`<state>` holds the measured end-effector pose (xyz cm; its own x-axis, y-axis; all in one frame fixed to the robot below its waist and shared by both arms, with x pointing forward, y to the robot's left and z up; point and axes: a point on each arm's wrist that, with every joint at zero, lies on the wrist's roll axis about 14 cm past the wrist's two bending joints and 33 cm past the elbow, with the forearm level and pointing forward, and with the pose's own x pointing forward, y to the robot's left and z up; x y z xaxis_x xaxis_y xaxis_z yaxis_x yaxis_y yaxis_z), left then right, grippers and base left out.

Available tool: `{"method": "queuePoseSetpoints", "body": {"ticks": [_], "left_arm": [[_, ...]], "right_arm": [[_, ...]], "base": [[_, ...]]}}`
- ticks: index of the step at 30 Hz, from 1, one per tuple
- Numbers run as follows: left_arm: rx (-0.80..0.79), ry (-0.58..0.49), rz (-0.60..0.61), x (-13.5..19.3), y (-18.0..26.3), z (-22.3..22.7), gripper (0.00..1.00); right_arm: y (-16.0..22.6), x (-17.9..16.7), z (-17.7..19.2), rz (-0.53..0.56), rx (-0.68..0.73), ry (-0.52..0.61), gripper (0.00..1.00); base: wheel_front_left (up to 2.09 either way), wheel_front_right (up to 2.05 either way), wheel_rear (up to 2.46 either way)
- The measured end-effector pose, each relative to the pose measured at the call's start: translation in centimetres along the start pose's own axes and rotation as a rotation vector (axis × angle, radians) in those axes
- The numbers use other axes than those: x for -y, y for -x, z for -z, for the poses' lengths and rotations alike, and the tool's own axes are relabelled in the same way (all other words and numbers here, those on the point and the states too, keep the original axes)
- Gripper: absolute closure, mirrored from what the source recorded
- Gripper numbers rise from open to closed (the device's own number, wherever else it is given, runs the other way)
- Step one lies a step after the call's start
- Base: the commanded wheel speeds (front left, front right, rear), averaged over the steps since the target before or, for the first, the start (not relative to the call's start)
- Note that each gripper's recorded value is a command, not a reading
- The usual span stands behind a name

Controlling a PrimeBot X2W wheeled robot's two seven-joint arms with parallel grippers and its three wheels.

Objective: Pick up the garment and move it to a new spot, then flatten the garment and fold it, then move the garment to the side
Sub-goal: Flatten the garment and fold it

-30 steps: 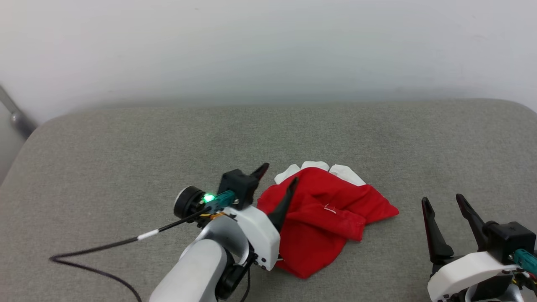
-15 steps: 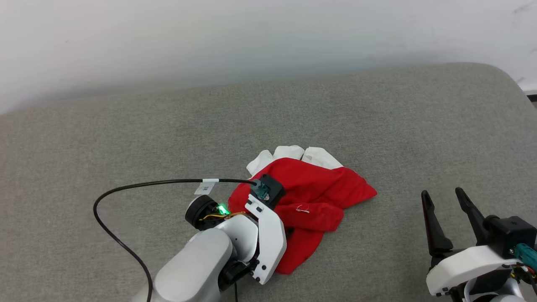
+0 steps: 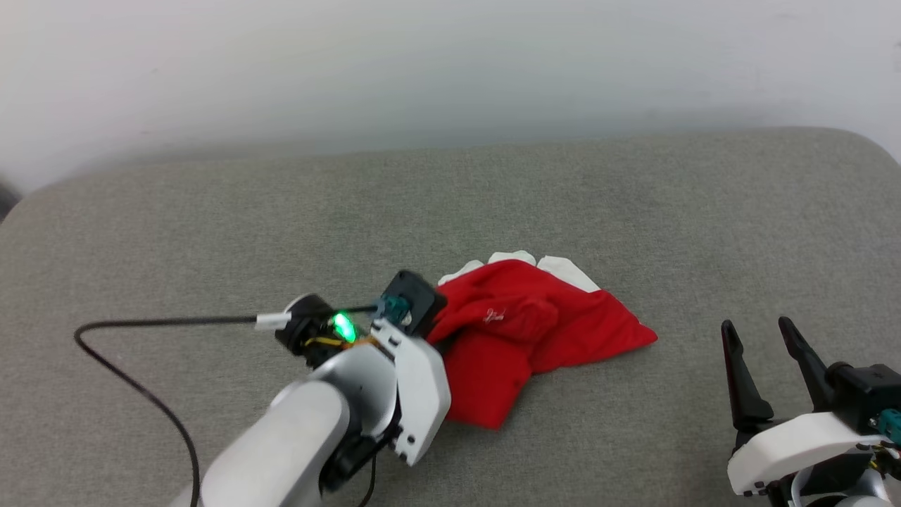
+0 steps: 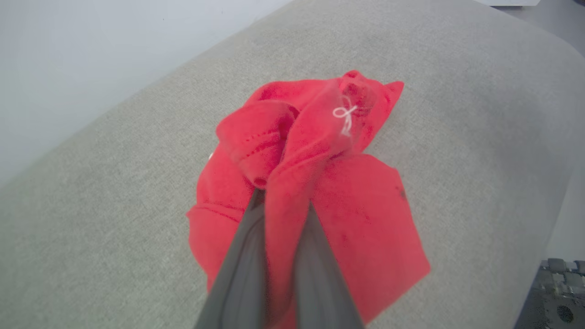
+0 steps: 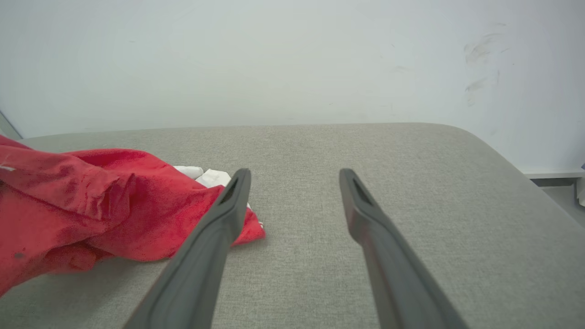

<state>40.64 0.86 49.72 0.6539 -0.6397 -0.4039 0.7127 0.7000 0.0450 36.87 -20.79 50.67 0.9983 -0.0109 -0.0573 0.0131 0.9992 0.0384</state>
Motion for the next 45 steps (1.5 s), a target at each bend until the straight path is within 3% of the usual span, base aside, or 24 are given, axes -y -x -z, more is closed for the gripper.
{"method": "queuePoseSetpoints", "body": {"ticks": [4, 13, 17, 19, 25, 30, 34, 40, 45], "left_arm": [[-0.072, 0.034, -0.005, 1.6, 3.1, 3.8, 1.0], [-0.316, 0.267, 0.095, 10.1, 7.7, 13.4, 1.0], [-0.36, 0.343, 0.109, 12.0, 8.1, 15.6, 1.0], [-0.33, 0.357, 0.1, 12.2, 7.8, 15.3, 0.0], [-0.042, 0.358, 0.038, 10.6, 6.3, 9.5, 0.0], [0.131, 0.286, 0.017, 8.9, 6.1, 4.9, 0.0], [0.245, 0.228, -0.063, 5.7, 6.2, 1.3, 0.0], [0.254, 0.178, -0.219, -0.5, 5.9, 0.0, 0.0], [0.105, 0.172, -0.198, -2.3, 4.1, 2.7, 0.0]], "right_arm": [[0.3, -0.6, -0.4, -0.017, 0.011, 0.0, 0.0], [0.8, -1.8, -1.6, -0.056, 0.041, -0.002, 0.0], [1.1, -1.9, -1.9, -0.06, 0.049, -0.001, 0.0], [1.2, -1.9, -2.0, -0.059, 0.051, -0.001, 0.0], [1.4, -1.8, -2.3, -0.057, 0.057, 0.002, 0.0], [1.4, -2.1, -2.7, -0.066, 0.067, 0.005, 0.0], [1.5, -1.9, -2.9, -0.061, 0.073, 0.005, 0.0], [1.4, -1.4, -3.0, -0.042, 0.072, 0.012, 0.0], [0.9, -0.9, -2.7, -0.029, 0.06, 0.018, 0.0]], "base": [[0.0, 0.0, 0.0], [0.0, 0.0, 0.0], [0.0, 0.0, 0.0], [0.0, 0.0, 0.0], [0.0, 0.0, 0.0], [0.0, 0.0, 0.0], [0.0, 0.0, 0.0], [0.0, 0.0, 0.0], [0.0, 0.0, 0.0]]}}
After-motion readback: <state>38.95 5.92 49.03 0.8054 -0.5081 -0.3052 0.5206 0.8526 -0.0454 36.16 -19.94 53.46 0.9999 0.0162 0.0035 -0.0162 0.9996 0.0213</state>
